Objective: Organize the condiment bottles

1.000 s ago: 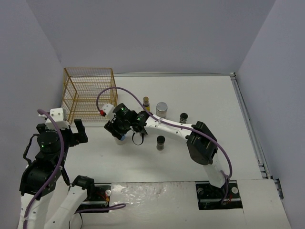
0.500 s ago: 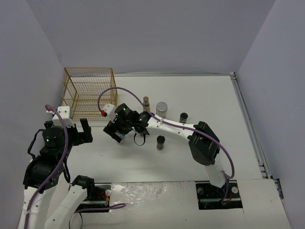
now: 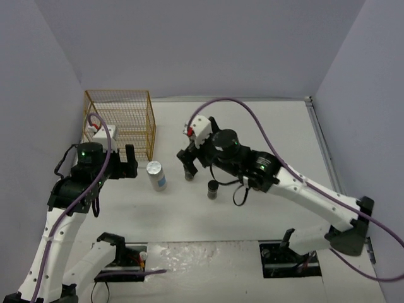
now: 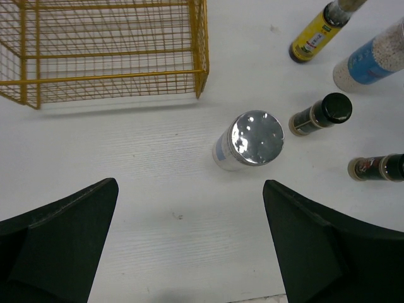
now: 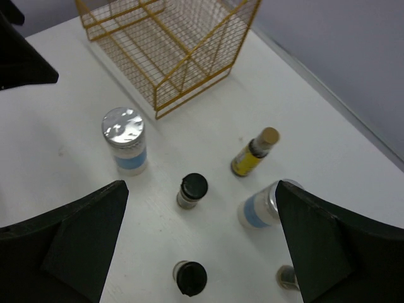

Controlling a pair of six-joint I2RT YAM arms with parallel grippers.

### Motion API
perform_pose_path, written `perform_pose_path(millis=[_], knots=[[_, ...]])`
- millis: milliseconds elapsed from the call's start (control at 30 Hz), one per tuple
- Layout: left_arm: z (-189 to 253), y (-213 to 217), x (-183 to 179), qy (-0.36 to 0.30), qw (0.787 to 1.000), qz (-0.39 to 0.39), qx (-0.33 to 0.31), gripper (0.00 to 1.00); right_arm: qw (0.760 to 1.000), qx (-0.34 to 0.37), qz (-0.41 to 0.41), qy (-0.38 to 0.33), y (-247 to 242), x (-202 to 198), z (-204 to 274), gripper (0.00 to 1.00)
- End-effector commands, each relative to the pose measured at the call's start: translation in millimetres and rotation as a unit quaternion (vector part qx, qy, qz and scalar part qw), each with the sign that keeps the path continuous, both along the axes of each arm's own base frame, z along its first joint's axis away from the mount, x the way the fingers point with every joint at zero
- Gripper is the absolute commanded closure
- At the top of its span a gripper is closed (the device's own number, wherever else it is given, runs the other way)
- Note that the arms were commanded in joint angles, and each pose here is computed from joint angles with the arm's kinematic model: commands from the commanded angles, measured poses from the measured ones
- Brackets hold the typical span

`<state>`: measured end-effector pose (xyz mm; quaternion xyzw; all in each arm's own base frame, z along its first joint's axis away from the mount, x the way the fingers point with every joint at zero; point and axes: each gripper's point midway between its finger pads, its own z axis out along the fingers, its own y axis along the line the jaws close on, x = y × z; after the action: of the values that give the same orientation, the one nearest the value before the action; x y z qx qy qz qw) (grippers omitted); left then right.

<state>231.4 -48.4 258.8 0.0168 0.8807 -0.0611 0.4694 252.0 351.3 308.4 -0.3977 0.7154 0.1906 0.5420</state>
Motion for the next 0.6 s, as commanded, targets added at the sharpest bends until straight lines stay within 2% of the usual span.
perform_pose_path(millis=[0,100,233,567], knots=[[4.9,-39.6,31.6,0.006,0.995,-0.092,-0.028,0.03,0.989,0.062,-0.123,-0.045,-79.6,13.9,45.9,0.0],[-14.8,-53.4,43.8,0.049,0.992,-0.115,-0.029,0.03,0.982,0.091,-0.158,-0.044,-110.5,11.1,50.7,0.0],[-28.8,-74.2,57.9,0.07,0.987,-0.146,-0.02,0.03,0.975,0.099,-0.196,-0.038,-139.6,10.6,40.4,0.0],[-63.4,-96.4,61.6,0.132,0.974,-0.184,0.021,0.03,0.974,0.076,-0.214,-0.026,-154.3,8.1,15.8,0.0]])
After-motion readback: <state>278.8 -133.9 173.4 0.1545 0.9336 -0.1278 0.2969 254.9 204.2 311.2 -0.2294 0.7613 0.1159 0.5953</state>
